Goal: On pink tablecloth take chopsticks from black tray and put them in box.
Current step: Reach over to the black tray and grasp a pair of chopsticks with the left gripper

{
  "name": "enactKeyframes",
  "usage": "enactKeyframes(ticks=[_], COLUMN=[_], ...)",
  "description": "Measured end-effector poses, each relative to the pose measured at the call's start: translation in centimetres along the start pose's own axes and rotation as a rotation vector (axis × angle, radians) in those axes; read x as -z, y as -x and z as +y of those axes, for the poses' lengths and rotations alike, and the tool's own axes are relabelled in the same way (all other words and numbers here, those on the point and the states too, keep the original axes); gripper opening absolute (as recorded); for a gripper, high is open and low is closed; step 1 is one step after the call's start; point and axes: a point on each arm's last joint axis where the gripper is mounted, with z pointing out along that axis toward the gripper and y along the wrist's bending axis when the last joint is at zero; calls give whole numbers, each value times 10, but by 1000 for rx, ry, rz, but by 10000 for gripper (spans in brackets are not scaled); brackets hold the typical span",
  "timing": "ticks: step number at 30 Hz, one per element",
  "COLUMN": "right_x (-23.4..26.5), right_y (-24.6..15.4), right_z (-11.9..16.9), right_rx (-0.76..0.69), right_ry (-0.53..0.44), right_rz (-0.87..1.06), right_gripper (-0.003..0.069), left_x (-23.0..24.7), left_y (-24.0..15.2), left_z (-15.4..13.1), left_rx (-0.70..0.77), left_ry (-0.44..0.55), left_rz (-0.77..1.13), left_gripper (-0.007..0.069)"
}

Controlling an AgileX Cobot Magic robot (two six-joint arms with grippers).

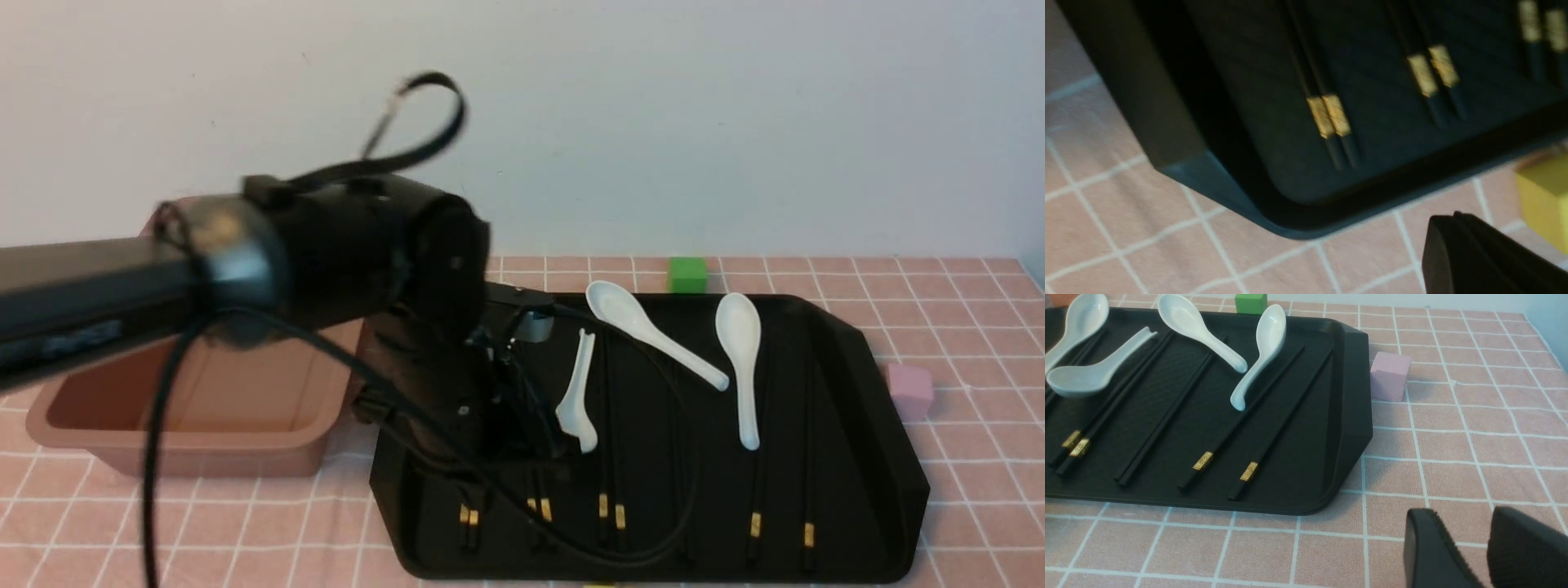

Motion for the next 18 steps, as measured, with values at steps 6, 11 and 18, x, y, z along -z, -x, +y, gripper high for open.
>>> enactKeyframes(ticks=[6, 11, 18], right_x=[0, 0, 0], right_y=[0, 0, 0], right_z=[0, 0, 0], right_rx=[0, 0, 0], right_ry=[0, 0, 0], right_rz=[0, 0, 0], right_gripper=[240, 240, 240], left_x=[-17, -37, -51], left_y=[15, 18, 21], left_z=[10, 17, 17], left_rx=[19, 35, 43], left_ry=[63, 87, 83], left_rz=[7, 48, 41], left_gripper=[55, 239, 382])
